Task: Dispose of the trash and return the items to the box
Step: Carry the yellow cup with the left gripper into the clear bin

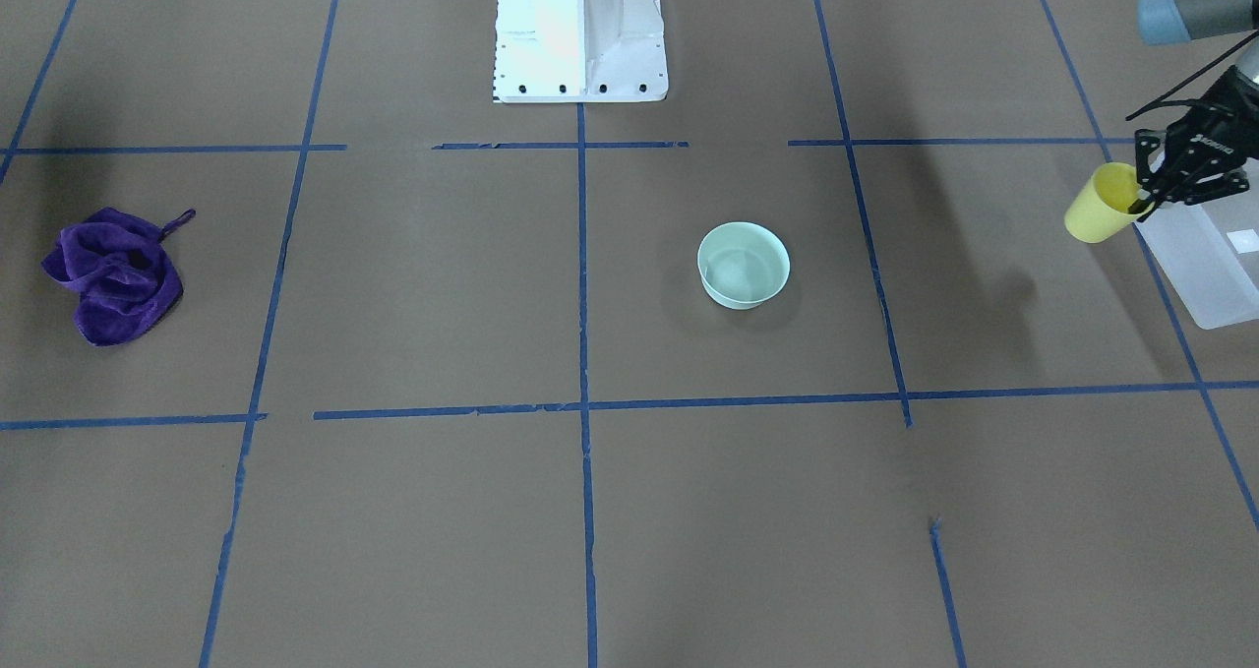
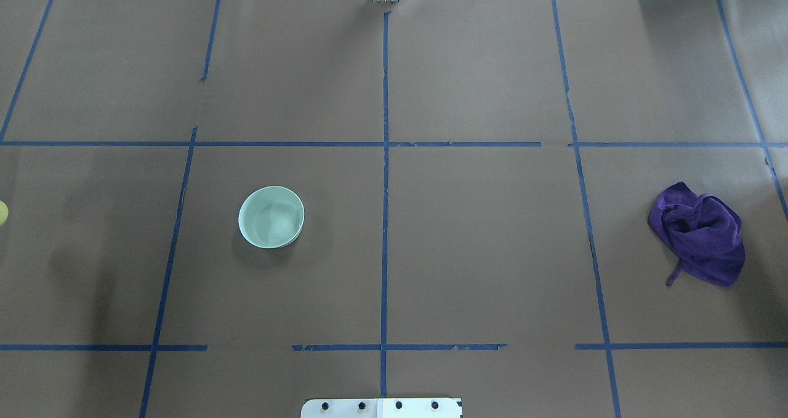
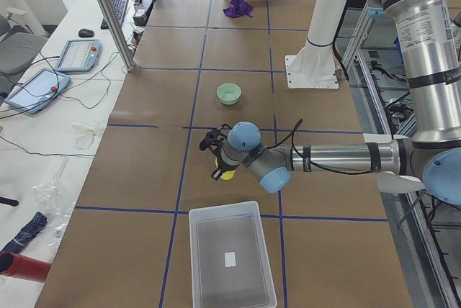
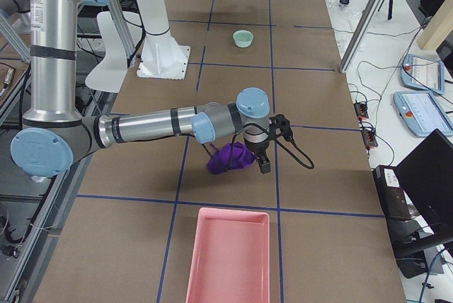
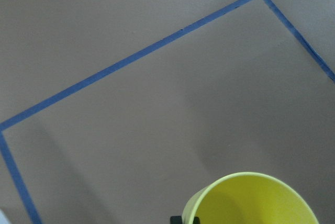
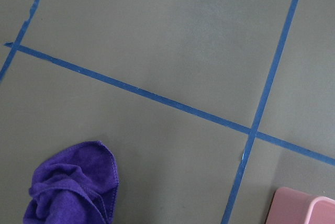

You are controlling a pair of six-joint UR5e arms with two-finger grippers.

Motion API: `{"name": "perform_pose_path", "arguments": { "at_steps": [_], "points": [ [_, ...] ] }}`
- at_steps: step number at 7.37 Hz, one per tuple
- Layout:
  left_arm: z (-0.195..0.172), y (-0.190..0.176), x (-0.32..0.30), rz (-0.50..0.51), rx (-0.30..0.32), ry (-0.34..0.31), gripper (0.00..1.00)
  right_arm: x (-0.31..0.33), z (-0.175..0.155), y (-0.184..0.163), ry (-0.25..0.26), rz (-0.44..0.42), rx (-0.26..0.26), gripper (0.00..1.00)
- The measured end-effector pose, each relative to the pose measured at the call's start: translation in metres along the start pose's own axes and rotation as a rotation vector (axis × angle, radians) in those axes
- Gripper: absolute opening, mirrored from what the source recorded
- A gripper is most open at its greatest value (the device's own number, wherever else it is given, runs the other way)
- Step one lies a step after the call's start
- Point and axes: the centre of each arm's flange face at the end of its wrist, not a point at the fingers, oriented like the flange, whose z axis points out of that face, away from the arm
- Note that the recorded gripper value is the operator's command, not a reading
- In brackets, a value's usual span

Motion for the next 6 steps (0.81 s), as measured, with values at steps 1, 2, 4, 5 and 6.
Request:
{"name": "perform_pose_path", "arguments": {
  "at_steps": [1,2,4,5,6],
  "points": [
    [-0.029,-0.002,-0.041,0.064,-0.026,-0.052,0.00,0.000,0.000,0.000,0.000,0.000,0.000,1.00],
    [-0.055,0.001,-0.083,0.130,-0.057,-0.096,0.00,0.000,0.000,0.000,0.000,0.000,0.000,1.00],
    [-0.064,0.033,-0.133,0.193,-0.112,-0.118,0.00,0.000,0.000,0.000,-0.001,0.000,0.000,1.00],
    [-0.057,0.053,-0.142,0.168,-0.099,-0.131,0.00,0.000,0.000,0.000,-0.001,0.000,0.000,1.00],
    [-0.046,0.074,-0.140,0.111,-0.057,-0.148,0.00,0.000,0.000,0.000,-0.002,0.000,0.000,1.00]
  ]
}}
